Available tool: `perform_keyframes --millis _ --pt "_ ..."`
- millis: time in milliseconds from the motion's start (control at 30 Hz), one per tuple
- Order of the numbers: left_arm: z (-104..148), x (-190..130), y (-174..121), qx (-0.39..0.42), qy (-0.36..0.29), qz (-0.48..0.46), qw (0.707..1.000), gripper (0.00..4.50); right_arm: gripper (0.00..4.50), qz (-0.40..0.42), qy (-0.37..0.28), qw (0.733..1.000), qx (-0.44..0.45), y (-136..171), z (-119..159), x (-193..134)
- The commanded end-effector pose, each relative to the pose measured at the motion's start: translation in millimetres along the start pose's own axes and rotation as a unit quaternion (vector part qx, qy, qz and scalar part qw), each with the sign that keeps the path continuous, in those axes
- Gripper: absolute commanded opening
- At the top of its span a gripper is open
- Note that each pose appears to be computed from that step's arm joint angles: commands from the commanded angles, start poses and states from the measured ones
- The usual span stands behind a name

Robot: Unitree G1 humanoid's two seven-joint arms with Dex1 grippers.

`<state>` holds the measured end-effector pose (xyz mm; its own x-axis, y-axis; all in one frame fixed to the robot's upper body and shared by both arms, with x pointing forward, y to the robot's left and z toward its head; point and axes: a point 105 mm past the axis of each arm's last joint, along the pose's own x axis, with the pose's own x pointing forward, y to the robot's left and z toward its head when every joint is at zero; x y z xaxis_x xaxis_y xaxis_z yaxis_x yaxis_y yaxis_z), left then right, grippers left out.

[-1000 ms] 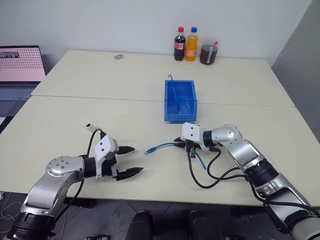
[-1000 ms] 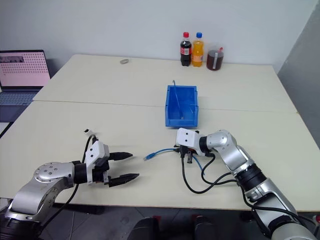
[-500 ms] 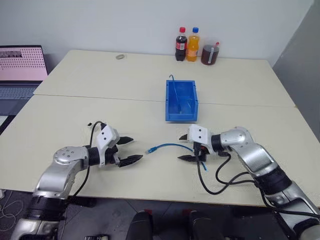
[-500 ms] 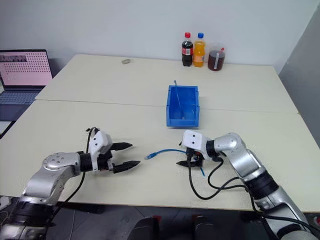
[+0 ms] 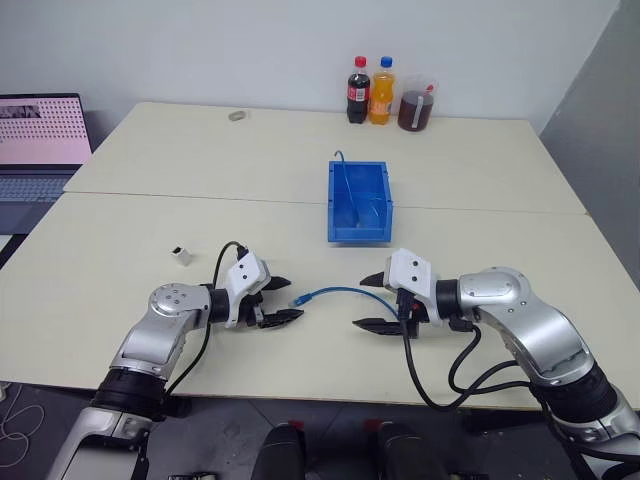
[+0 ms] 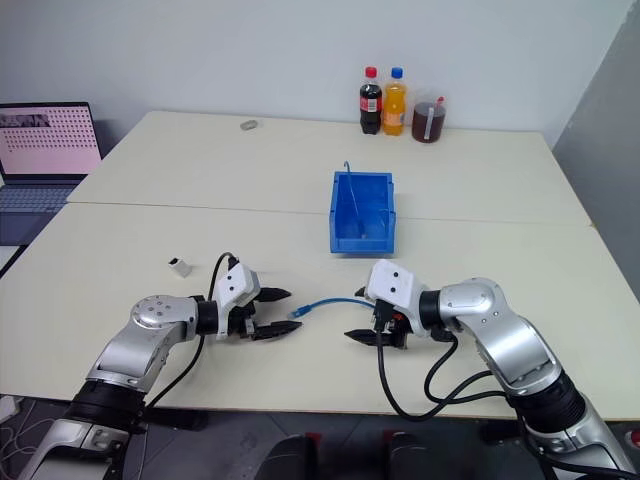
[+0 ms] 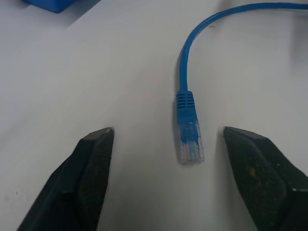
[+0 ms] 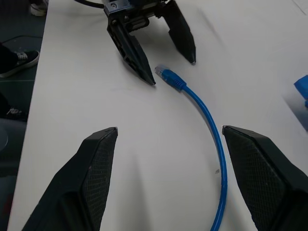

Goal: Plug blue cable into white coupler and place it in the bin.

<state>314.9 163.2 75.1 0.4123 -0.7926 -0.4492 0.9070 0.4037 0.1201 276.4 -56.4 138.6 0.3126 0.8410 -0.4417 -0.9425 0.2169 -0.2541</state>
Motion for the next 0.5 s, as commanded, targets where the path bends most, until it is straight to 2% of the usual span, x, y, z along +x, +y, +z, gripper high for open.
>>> perform_keyframes --millis 33,167,433,500 --pt "-25 4 -21 -0.019 0.051 -0.048 0.997 2.77 3.72 -0.017 -0.021 0.999 -0.024 -5 16 -6" --pt "-29 4 -28 -0.027 0.059 -0.057 0.996 2.15 3.72 -0.020 -0.025 0.999 -0.028 -5 18 -5" --pt "-23 6 -30 -0.014 0.040 -0.052 0.998 0.36 3.72 -0.025 -0.042 0.998 -0.033 -5 22 -3" --pt "-16 6 -28 -0.005 0.022 -0.047 0.999 0.24 3.72 -0.022 -0.056 0.998 -0.016 -1 22 -4"
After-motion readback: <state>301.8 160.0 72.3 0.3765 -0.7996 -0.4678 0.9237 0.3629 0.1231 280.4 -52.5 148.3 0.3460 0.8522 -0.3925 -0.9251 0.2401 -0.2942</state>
